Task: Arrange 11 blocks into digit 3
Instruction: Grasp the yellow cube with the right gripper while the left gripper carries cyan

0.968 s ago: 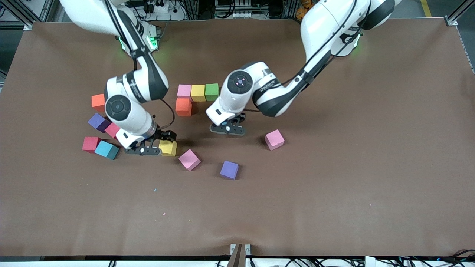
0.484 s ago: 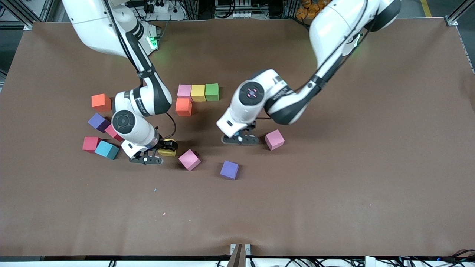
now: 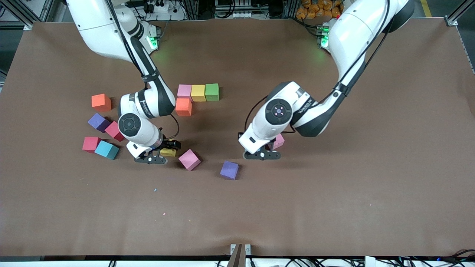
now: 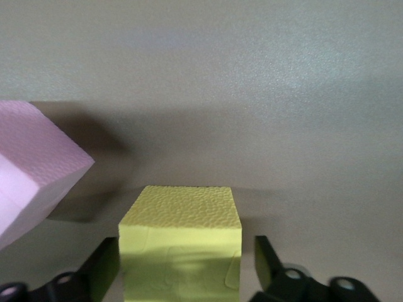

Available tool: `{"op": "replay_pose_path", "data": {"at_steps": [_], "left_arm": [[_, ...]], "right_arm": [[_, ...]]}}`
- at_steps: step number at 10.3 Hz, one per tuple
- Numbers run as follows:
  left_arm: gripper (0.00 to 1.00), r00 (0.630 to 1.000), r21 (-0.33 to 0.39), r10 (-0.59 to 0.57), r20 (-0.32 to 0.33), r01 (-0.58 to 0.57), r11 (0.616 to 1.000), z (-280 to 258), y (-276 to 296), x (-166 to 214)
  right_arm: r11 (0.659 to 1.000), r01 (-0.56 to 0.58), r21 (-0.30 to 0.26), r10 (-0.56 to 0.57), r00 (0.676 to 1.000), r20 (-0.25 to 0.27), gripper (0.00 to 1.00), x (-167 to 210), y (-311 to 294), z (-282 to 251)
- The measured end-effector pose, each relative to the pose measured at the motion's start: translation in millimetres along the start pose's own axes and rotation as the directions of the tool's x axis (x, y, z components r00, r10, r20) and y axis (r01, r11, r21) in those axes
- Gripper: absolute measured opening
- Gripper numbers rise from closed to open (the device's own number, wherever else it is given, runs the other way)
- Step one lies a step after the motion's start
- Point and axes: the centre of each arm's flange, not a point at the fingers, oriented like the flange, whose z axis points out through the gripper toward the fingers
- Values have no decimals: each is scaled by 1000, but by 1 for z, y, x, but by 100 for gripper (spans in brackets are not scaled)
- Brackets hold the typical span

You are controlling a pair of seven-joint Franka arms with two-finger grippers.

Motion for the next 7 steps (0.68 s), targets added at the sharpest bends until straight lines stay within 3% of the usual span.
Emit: {"op": "replay_pose_path", "data": {"at_steps": [2,7], "left_arm": [[54,1000,3,0,3,0,1000,0,0,0],[54,1000,18,4,19,-5,1000,3,0,-4]], "right_arm": [[1000,-5,0,5,1000,-2,59,2,3,0],[1000,3,22,-2,1000,-24,59,6,-4,-33]]}}
